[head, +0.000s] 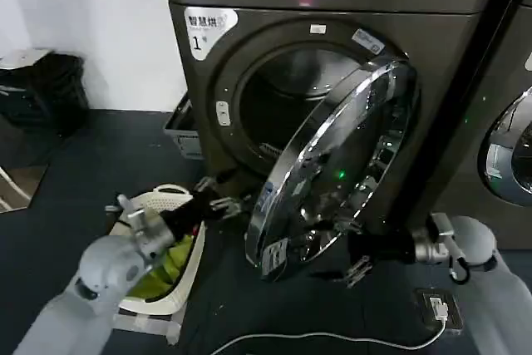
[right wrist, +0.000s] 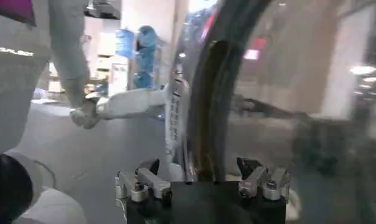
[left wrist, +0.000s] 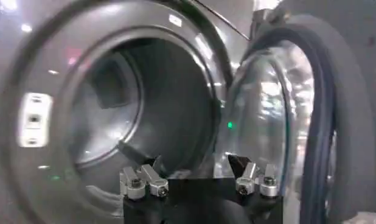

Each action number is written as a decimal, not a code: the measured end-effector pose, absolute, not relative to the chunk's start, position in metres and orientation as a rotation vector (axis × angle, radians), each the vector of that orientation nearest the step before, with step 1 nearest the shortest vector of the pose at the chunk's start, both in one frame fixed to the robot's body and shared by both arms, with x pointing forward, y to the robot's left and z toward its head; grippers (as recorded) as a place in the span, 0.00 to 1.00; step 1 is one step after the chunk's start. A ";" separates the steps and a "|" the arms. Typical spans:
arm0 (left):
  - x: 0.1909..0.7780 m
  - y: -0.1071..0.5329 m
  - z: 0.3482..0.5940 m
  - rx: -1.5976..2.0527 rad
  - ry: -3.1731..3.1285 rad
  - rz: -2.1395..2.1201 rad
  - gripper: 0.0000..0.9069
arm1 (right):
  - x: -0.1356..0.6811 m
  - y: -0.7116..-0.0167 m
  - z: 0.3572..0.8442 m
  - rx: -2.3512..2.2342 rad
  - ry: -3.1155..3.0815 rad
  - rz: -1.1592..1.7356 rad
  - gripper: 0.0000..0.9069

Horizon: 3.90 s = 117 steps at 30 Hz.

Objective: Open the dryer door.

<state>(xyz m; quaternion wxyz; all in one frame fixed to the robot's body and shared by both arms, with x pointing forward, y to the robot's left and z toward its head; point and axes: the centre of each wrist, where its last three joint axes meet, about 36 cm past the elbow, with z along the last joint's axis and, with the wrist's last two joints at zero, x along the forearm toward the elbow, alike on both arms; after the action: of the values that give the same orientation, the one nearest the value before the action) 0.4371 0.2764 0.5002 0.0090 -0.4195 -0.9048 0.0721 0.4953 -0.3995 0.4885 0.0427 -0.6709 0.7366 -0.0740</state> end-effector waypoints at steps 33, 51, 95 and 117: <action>0.450 0.174 0.486 -1.756 -2.607 0.160 1.00 | 0.340 -0.579 0.534 -0.186 2.815 -0.369 1.00; 0.448 0.113 0.483 -1.961 -2.508 0.200 1.00 | 0.250 -0.598 0.576 0.901 2.664 -0.374 1.00; 0.507 -0.085 0.479 -2.277 -2.415 0.041 1.00 | 0.121 -0.643 0.613 1.421 2.492 -0.598 1.00; 0.537 -0.111 0.464 -2.155 -2.548 -0.085 1.00 | 0.083 -0.644 0.634 1.586 2.328 -0.792 1.00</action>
<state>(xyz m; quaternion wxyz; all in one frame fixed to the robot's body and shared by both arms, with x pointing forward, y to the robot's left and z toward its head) 0.5368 -0.1114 0.4637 -0.0984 -0.6424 -0.7596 -0.0255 0.0825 -0.6436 0.6342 0.1076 0.5390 0.7909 -0.2690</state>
